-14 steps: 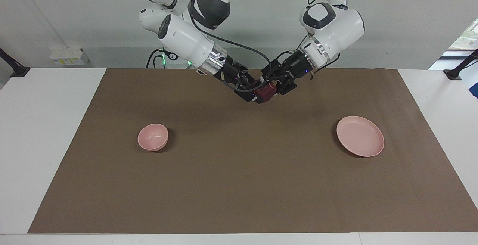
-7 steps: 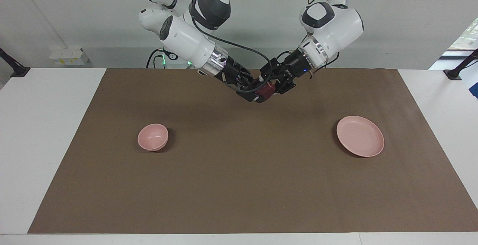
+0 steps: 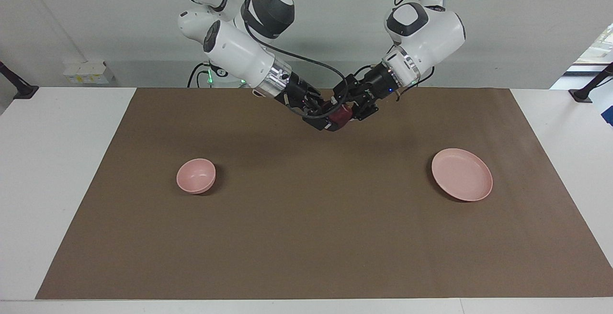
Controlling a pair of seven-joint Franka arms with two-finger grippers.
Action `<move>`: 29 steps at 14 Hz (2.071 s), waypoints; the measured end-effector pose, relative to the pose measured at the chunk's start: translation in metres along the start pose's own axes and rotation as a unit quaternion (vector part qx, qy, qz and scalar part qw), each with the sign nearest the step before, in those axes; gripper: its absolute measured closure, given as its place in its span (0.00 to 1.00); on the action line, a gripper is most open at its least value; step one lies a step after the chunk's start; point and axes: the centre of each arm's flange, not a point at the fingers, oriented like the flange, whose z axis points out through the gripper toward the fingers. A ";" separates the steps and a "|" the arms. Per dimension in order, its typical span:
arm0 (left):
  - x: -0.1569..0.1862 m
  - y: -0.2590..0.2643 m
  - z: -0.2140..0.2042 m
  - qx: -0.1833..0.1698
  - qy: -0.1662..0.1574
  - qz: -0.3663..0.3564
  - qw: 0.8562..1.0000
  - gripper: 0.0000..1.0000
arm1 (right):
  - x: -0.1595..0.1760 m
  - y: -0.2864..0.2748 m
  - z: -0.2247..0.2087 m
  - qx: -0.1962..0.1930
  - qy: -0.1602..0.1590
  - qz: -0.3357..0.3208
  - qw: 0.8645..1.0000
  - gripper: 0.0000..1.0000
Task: Move apple from plate to bowl
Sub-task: 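Open the left gripper while the right gripper pulls the apple away, then lower the apple into the pink bowl while the left gripper withdraws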
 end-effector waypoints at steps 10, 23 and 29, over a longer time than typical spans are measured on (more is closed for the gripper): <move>0.004 0.009 -0.006 -0.002 0.007 0.005 1.000 0.00 | 0.074 -0.018 -0.098 -0.018 0.002 -0.024 1.000 0.22; 0.005 -0.036 -0.012 0.229 -0.099 0.137 0.958 0.00 | 0.223 0.028 -0.184 -0.161 0.114 -0.265 0.944 0.22; 0.026 -0.074 -0.048 0.387 -0.129 0.193 0.893 0.00 | 0.252 0.023 -0.193 -0.250 0.205 -0.448 0.833 0.22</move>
